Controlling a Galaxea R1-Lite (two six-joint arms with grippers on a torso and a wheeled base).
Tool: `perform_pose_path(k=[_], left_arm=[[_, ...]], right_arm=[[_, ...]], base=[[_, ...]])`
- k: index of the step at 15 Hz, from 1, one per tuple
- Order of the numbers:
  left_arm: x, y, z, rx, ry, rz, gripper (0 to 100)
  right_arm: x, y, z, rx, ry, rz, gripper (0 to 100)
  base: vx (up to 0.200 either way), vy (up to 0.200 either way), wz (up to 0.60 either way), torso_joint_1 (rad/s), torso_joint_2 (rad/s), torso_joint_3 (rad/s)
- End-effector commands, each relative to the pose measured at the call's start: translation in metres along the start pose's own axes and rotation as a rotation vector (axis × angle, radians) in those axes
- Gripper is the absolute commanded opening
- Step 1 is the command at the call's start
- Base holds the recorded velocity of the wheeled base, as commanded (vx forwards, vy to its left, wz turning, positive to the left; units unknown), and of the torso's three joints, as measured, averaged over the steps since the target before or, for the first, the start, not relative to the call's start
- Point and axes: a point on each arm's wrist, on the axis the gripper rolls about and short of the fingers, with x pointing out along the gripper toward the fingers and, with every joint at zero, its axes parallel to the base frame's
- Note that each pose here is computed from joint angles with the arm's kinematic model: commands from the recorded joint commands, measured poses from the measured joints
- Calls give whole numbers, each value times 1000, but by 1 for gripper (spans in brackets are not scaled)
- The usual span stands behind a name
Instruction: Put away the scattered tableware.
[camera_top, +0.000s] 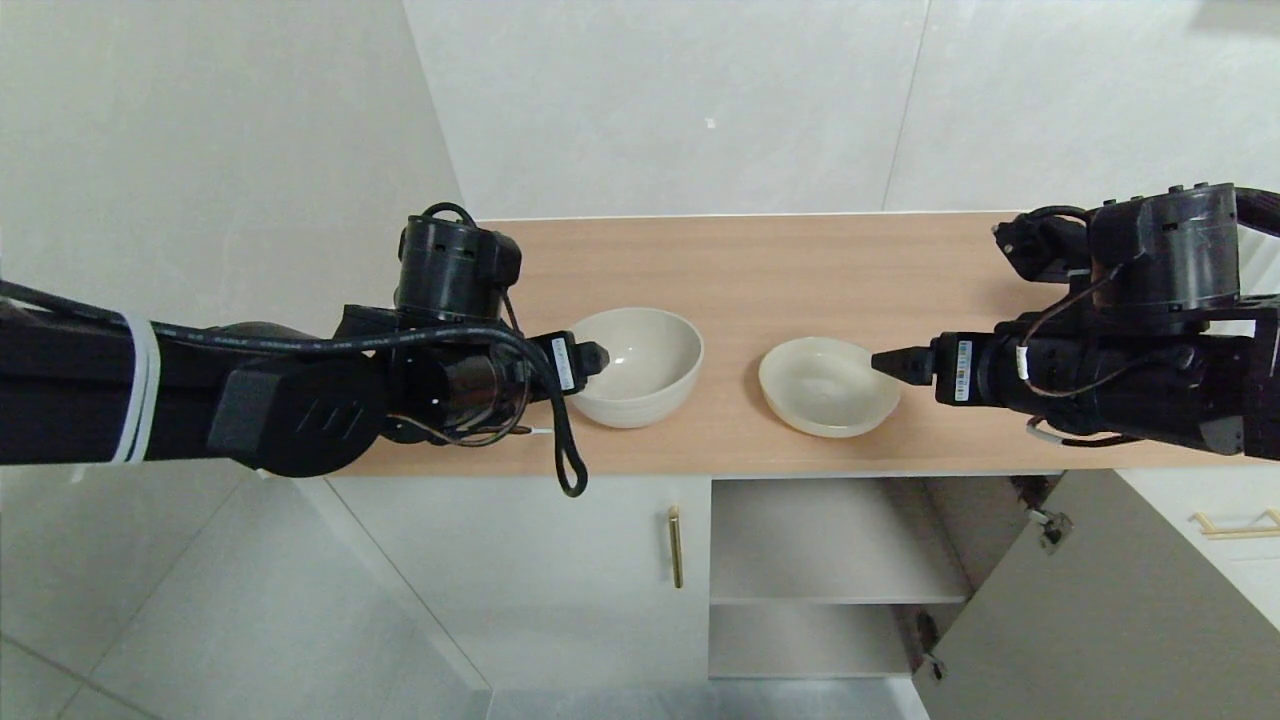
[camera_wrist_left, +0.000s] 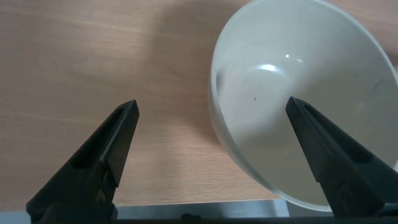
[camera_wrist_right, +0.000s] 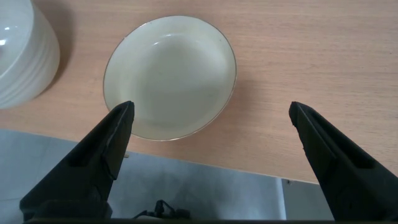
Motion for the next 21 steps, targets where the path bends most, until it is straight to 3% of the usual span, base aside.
perform_pose_path(k=[1, 2, 3, 10, 13, 15, 18, 21], left_arm=[[1, 0, -1, 2, 5, 2, 100], [1, 0, -1, 2, 5, 2, 100], [1, 0, -1, 2, 5, 2, 0], [-13, -2, 8, -10, -28, -21, 0], [-32, -1, 18, -71, -62, -53, 0], [-39, 0, 19, -72, -61, -68, 0], [-58, 3, 18, -70, -29, -172, 0], [-73, 6, 19, -68, -3, -270, 0]], right_arm=[[1, 0, 0, -1, 2, 0, 100], [1, 0, -1, -1, 3, 0, 100], [2, 0, -1, -1, 4, 0, 100], [2, 0, 0, 0, 1, -3, 100], [4, 1, -1, -1, 5, -7, 100], [15, 1, -4, -6, 14, -64, 100], [40, 2, -12, -18, 32, -182, 100], [61, 4, -19, -6, 26, -199, 100]], base=[[0, 0, 0, 0, 0, 0], [0, 0, 0, 0, 0, 0], [0, 0, 0, 0, 0, 0], [0, 0, 0, 0, 0, 0], [0, 0, 0, 0, 0, 0], [0, 0, 0, 0, 0, 0], [0, 0, 0, 0, 0, 0], [0, 0, 0, 0, 0, 0]])
